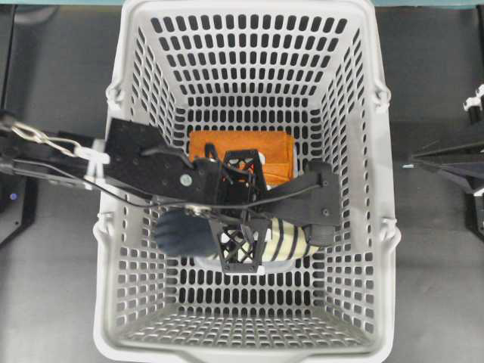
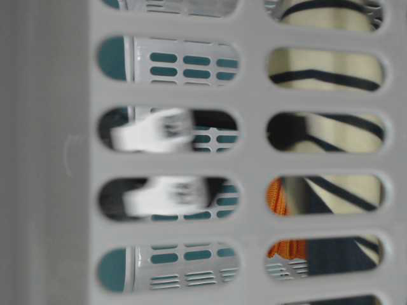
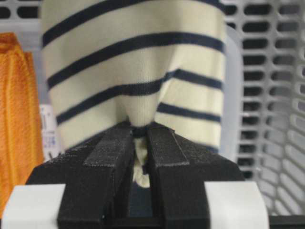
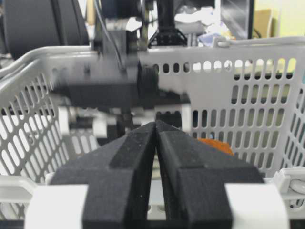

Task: Pick up the slipper from the shopping basket with the left arm.
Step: 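Lift the gripped slipper upward out of the basket with the left gripper, then hold the slipper raised above the basket with the left gripper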

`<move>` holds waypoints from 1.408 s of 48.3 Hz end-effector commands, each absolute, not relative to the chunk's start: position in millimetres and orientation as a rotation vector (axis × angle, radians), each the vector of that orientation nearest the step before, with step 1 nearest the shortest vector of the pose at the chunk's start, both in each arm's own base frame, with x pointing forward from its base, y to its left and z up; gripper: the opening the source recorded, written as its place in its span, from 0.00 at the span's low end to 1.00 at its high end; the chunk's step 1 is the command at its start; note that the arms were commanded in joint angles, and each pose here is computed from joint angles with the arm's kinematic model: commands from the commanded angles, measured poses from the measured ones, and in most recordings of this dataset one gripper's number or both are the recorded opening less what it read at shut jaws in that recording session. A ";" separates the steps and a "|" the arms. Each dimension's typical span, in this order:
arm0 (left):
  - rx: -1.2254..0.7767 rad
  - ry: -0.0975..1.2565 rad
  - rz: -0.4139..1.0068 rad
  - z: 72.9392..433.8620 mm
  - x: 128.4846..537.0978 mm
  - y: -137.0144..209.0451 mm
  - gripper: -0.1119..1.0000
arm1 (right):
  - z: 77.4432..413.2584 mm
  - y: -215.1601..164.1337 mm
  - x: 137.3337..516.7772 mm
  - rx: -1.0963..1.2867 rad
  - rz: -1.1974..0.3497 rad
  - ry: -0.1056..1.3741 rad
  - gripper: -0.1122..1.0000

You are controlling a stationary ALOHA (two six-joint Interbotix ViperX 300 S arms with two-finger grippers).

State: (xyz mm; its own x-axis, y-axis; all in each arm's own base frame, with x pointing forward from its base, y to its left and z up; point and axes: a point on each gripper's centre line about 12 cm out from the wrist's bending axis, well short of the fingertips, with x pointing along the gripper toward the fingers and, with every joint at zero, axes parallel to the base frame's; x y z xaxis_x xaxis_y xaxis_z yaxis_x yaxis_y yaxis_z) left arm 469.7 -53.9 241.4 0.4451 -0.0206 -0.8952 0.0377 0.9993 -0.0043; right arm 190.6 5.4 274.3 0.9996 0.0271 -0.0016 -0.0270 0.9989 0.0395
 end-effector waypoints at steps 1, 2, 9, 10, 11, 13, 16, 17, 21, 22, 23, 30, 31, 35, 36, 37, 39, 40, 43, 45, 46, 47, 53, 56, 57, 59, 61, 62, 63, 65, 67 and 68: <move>0.034 1.030 -0.050 295.5 468.0 -53.9 0.15 | 276.2 5.4 191.9 0.044 0.026 -0.002 0.10; 0.038 1.030 -0.052 301.4 467.4 -53.8 0.15 | 276.2 5.4 191.9 0.044 0.026 -0.002 0.10; 0.074 1.034 -0.069 339.8 464.5 -53.0 0.15 | 276.2 5.4 191.9 0.044 0.026 -0.002 0.10; 0.081 1.033 -0.072 345.3 463.9 -52.9 0.15 | 276.2 5.4 191.9 0.043 0.027 -0.002 0.10; 0.086 1.035 -0.074 350.6 463.1 -52.8 0.15 | 276.5 5.4 191.6 0.044 0.026 -0.004 0.10; 0.097 1.034 -0.081 360.2 462.8 -53.4 0.15 | 276.2 5.7 191.8 0.044 0.028 -0.002 0.10; 0.110 1.029 -0.089 379.2 459.8 -54.3 0.15 | 276.2 5.4 191.9 0.044 0.026 -0.002 0.10; 0.111 1.028 -0.089 384.1 459.2 -54.2 0.15 | 276.2 5.7 191.8 0.044 0.028 -0.002 0.10; 0.115 1.028 -0.093 398.0 458.6 -55.5 0.15 | 276.2 5.4 191.9 0.044 0.026 -0.002 0.10; 0.115 1.027 -0.094 400.5 458.8 -56.3 0.15 | 276.2 5.4 191.9 0.044 0.026 -0.002 0.10; 0.115 1.026 -0.093 403.8 458.7 -56.2 0.15 | 276.2 5.4 191.9 0.044 0.026 -0.002 0.10; 0.117 1.024 -0.096 414.8 461.9 -58.0 0.15 | 276.2 5.4 191.9 0.044 0.026 -0.002 0.10; 0.117 1.024 -0.096 414.9 462.6 -58.1 0.15 | 276.2 5.4 191.9 0.044 0.026 -0.002 0.10; 0.117 1.032 -0.096 414.7 462.7 -58.1 0.15 | 276.2 5.4 191.9 0.044 0.026 -0.002 0.10; 0.118 1.037 -0.096 414.0 462.5 -58.1 0.15 | 276.2 5.4 191.9 0.044 0.026 -0.002 0.10; 0.118 1.038 -0.096 413.9 462.3 -58.1 0.15 | 276.5 5.4 191.6 0.043 0.027 -0.004 0.10; 0.118 1.038 -0.096 413.9 462.3 -58.1 0.15 | 276.5 5.4 191.6 0.044 0.026 -0.004 0.10; 0.118 1.040 -0.096 413.2 462.7 -58.1 0.15 | 276.5 5.4 191.6 0.043 0.027 -0.004 0.10; 0.118 1.038 -0.096 413.9 462.3 -58.1 0.15 | 276.5 5.4 191.6 0.043 0.027 -0.004 0.10; 0.118 1.038 -0.096 413.9 462.3 -58.1 0.15 | 276.2 5.4 191.9 0.044 0.026 -0.002 0.10; 0.118 1.038 -0.096 413.9 462.3 -58.1 0.15 | 276.8 5.4 192.0 0.044 0.026 -0.004 0.10; 0.119 1.040 -0.097 413.2 462.6 -58.8 0.15 | 276.2 5.7 191.8 0.044 0.028 -0.002 0.10; 0.118 1.040 -0.096 413.2 462.7 -58.1 0.15 | 276.2 5.7 191.8 0.043 0.028 -0.002 0.10; 0.118 1.040 -0.096 413.2 462.7 -58.1 0.15 | 276.2 5.4 191.9 0.044 0.026 -0.002 0.10; 0.118 1.041 -0.096 412.5 463.2 -58.2 0.15 | 276.2 5.4 191.9 0.044 0.026 -0.002 0.10; 0.118 1.041 -0.096 412.5 463.2 -58.2 0.15 | 276.2 5.4 191.9 0.044 0.026 -0.002 0.10; 0.118 1.041 -0.096 412.5 463.2 -58.2 0.15 | 276.2 5.4 191.9 0.044 0.026 -0.002 0.10; 0.118 1.041 -0.096 412.5 463.2 -58.2 0.15 | 276.5 5.4 191.6 0.044 0.026 -0.004 0.10; 0.118 1.041 -0.096 412.5 463.2 -58.2 0.15 | 276.2 5.4 191.9 0.044 0.026 -0.002 0.10; 0.118 1.041 -0.096 412.5 463.2 -58.2 0.15 | 276.2 5.7 191.8 0.043 0.028 -0.002 0.10; 0.118 1.041 -0.096 412.5 463.2 -58.2 0.15 | 276.5 5.7 191.6 0.044 0.028 -0.004 0.10; 0.118 1.041 -0.096 412.5 463.2 -58.2 0.15 | 276.2 5.7 191.8 0.044 0.028 -0.002 0.10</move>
